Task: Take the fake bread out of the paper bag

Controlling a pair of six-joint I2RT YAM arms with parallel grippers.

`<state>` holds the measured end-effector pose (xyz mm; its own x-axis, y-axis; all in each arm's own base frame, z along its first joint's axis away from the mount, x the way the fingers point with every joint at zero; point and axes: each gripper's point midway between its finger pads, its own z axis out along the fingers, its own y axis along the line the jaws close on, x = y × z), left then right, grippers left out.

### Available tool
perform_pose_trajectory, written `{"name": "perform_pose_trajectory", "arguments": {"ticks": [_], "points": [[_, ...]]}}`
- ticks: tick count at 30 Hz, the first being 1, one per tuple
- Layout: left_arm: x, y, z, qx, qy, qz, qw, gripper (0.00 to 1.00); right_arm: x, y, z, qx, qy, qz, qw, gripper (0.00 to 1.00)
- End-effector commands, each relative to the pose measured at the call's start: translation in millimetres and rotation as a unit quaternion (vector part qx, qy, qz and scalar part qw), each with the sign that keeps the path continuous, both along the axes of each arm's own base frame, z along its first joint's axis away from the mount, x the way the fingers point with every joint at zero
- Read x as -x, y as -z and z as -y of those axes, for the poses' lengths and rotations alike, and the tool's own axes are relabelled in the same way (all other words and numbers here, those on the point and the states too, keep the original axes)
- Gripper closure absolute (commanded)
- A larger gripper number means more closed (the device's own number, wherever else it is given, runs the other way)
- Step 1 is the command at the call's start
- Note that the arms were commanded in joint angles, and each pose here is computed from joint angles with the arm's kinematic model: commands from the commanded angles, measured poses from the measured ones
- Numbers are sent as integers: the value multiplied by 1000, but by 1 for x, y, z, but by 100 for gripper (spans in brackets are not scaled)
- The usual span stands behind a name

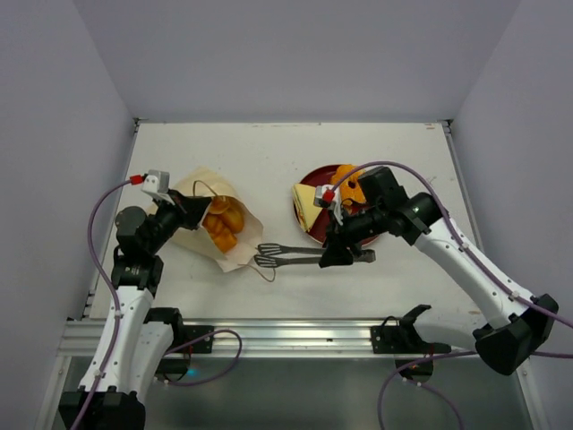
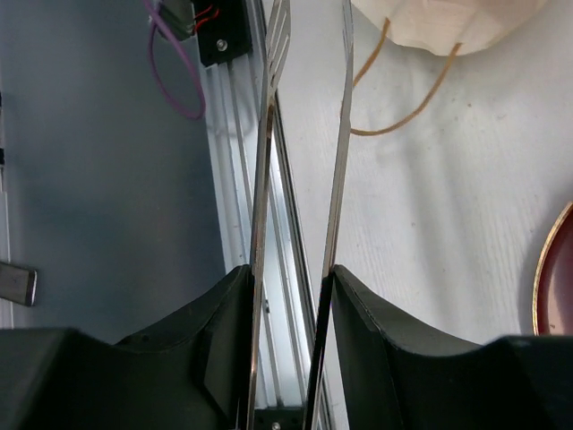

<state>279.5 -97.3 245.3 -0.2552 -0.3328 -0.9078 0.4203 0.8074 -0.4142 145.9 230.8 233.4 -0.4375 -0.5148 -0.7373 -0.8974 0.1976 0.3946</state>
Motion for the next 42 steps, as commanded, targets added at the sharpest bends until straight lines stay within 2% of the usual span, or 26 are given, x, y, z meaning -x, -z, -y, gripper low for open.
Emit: {"name": "perform_pose_trajectory", "arguments": {"ticks": [1,5,8,15,23,30,42], "points": [[2,-42,15,16,31,58,998,100,-8,-5,-21,4,-6,59,998,57],[1,-44,17,24,29,57,998,100,-12,5,-45,7,-5,31,999,57],[1,-44,19,39,25,53,997,100,-26,8,-66,-25,15,25,999,57],[-3,-43,19,85,1,54,995,100,-70,25,-98,-26,164,-72,984,60],[-12,-40,15,96,-26,56,993,100,-96,41,-105,-38,265,-110,957,61],[-15,-32,20,102,-24,51,993,100,-97,31,-106,-71,303,-137,941,60],[-13,-31,20,97,-26,55,993,100,-102,24,-116,-92,320,-194,923,54]]}}
